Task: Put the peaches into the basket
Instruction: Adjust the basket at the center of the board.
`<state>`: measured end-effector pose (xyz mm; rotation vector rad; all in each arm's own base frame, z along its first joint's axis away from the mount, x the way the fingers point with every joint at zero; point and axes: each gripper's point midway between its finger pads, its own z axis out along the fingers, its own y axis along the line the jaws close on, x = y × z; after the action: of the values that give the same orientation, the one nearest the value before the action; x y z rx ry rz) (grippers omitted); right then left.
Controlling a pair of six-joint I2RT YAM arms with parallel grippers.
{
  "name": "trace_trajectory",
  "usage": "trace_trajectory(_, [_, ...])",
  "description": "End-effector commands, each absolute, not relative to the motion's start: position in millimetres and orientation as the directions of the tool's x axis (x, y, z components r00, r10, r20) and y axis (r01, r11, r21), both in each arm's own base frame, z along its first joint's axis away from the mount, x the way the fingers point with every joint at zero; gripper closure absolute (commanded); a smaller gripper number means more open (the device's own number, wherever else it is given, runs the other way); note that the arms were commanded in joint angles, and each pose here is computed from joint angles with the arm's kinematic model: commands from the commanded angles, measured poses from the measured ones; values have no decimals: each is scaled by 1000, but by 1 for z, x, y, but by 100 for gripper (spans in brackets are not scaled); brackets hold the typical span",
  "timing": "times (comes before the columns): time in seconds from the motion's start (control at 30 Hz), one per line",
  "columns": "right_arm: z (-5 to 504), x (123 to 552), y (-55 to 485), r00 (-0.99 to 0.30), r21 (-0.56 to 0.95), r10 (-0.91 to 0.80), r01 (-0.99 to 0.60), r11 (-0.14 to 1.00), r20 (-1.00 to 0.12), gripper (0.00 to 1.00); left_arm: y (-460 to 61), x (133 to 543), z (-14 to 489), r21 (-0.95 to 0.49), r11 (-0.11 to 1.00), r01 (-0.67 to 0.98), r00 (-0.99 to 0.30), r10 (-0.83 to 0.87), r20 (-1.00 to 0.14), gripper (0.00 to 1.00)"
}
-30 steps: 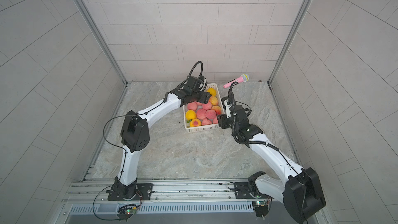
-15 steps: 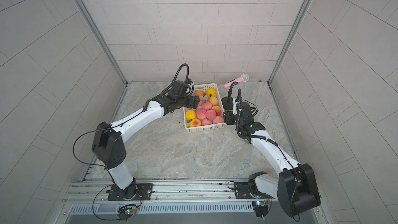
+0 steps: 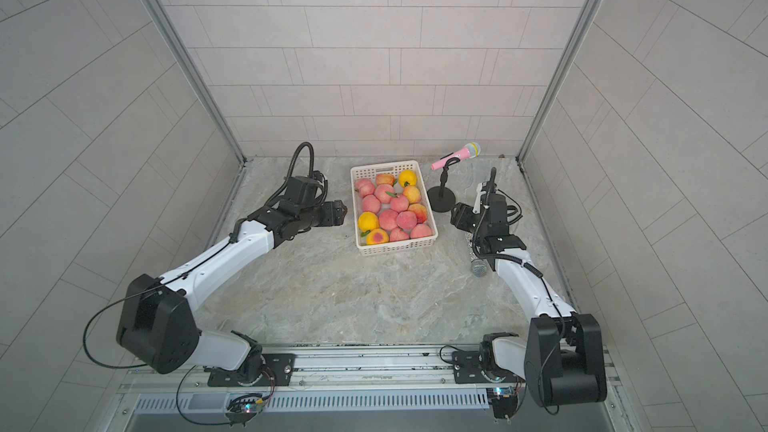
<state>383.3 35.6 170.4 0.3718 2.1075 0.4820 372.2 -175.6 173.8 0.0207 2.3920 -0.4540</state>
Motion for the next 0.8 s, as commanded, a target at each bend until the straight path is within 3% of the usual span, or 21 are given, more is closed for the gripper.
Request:
trace_trajectory(0.0, [162,389,67,-568,649,531,-9,760,-629,28,-173,371,174,-415,903,113,-767,-186,-614,16])
trace_trajectory(0.27, [124,402,92,-613,757,591,-17,653,-524,24,-151,371,161,-550,834,46,-798,-301,-523,16])
trace_trajectory(0.53, [109,402,129,-668,816,591,-42,576,-452,25,-105,375,155,-480,876,-59,-742,-360,-566,16])
trace_trajectory(0.77, [102,389,153,-708,823,558,-56,565,-432,27,-63,398,152,-389,910,-143,-633,-386,-671,16])
